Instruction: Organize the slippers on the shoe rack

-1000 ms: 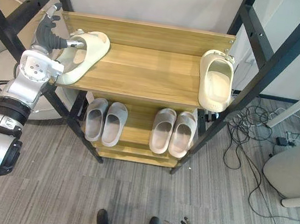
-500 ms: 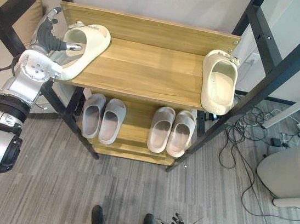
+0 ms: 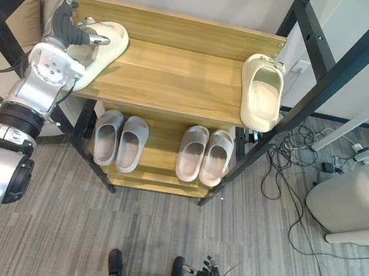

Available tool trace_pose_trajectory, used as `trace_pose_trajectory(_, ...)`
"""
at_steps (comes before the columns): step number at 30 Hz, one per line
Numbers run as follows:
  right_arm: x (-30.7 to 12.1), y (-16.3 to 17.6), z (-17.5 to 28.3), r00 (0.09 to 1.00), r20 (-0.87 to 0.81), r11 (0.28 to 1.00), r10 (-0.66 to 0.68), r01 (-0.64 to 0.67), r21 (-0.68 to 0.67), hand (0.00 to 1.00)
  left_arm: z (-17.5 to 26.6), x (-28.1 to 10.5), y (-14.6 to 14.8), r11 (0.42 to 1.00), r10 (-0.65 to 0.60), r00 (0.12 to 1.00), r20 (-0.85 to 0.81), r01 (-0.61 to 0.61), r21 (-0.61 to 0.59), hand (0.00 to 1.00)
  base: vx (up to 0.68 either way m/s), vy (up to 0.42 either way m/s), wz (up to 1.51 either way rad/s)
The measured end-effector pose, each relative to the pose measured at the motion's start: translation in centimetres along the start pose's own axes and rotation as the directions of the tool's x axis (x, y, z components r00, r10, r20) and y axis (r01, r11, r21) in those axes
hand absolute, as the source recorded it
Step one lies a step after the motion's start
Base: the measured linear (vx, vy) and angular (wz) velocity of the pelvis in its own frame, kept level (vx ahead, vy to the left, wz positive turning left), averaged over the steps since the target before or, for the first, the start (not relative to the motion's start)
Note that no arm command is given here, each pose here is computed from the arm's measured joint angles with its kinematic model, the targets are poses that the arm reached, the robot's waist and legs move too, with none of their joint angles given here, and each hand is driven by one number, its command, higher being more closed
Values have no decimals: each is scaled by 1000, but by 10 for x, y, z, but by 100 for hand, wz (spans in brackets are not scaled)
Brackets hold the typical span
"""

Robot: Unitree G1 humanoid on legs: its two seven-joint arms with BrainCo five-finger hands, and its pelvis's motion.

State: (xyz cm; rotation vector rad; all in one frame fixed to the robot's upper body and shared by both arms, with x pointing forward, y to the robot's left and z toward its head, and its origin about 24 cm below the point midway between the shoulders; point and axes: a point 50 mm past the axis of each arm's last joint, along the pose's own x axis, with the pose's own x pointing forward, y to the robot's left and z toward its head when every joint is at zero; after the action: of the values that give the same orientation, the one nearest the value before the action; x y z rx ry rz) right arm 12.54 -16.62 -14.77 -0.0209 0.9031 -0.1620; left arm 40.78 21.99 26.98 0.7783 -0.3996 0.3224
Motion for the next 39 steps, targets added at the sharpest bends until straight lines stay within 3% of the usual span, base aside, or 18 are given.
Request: trace_pose_trajectory(39, 3, 7, 14, 999, 40, 1000, 15, -16, 10, 0, 2, 8, 22, 997, 71, 997, -38, -71, 2, 0, -1, 3, -2)
